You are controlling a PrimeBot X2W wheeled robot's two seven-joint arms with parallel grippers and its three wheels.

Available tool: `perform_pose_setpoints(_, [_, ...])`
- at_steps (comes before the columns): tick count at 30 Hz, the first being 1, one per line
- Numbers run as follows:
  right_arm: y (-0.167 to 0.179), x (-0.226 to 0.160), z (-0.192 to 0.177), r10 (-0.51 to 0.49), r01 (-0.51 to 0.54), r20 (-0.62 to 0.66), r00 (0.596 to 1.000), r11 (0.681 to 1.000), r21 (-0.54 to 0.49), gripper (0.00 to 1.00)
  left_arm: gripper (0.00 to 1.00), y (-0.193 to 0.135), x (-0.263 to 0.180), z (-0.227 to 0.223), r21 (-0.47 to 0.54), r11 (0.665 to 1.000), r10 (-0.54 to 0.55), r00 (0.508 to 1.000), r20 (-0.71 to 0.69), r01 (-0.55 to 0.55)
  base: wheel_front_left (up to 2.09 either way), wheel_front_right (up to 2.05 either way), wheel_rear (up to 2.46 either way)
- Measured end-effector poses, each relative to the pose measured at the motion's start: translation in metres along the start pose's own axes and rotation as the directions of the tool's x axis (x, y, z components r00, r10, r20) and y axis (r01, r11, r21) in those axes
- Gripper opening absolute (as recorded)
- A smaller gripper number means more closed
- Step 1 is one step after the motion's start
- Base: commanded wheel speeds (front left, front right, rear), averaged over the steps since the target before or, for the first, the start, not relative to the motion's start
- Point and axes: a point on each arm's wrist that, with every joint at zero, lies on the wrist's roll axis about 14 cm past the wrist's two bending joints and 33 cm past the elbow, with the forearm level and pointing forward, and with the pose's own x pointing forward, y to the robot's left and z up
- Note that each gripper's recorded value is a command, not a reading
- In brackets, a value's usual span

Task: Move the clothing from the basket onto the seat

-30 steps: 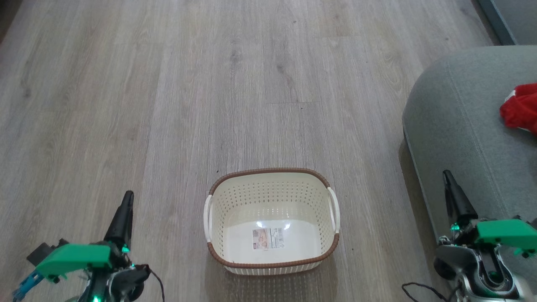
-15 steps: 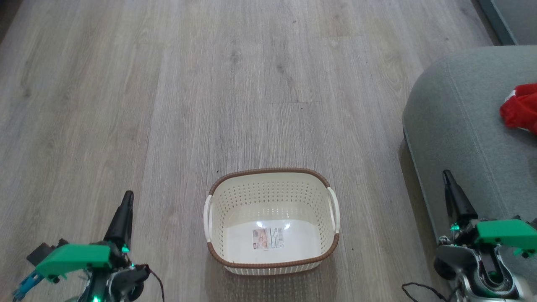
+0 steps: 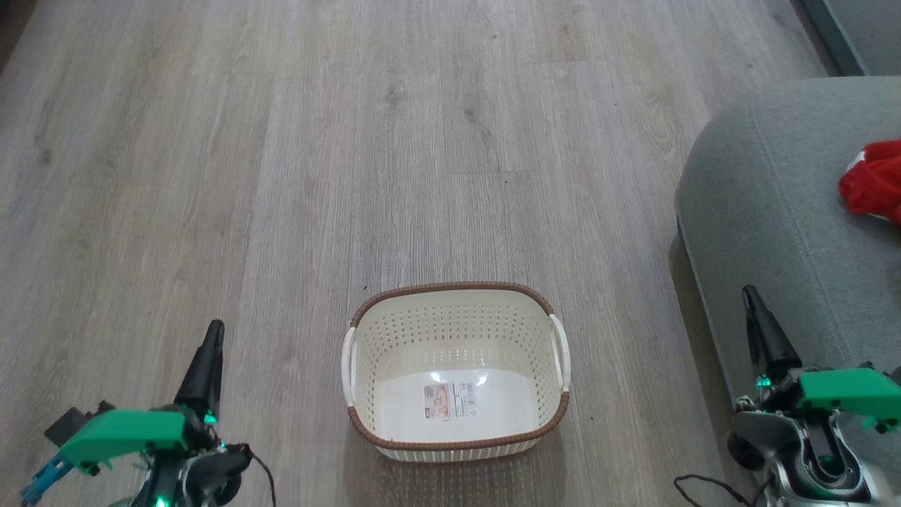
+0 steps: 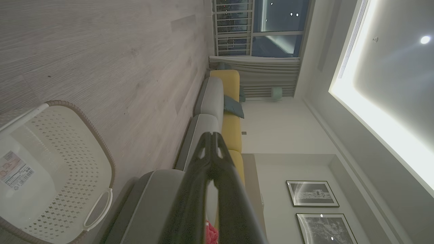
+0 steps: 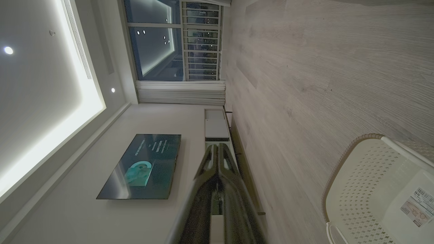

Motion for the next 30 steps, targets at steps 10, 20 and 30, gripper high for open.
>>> perform_pose_setpoints(10, [0.0, 0.0, 0.0, 0.0, 0.0, 0.0, 1.0, 1.0, 0.0, 0.0, 0.0, 0.0, 0.0, 0.0, 0.0, 1.0, 0.0, 1.0, 0.0, 0.0, 0.0, 0.0, 0.0])
perform_pose_setpoints(20, [-0.0001, -0.0001, -0.0001, 0.0, 0.0, 0.0, 1.0, 1.0, 0.001, 0.0, 0.0, 0.0, 0.0, 0.0001, 0.0, 1.0, 0.0, 1.0, 0.0, 0.0, 0.0, 0.0, 0.0])
perform_pose_setpoints(30, [-0.0001, -0.0001, -0.0002, 0.0, 0.0, 0.0, 1.0, 1.0, 0.001, 0.0, 0.0, 0.0, 0.0, 0.0001, 0.0, 1.0, 0.0, 1.0, 0.0, 0.0, 0.0, 0.0, 0.0])
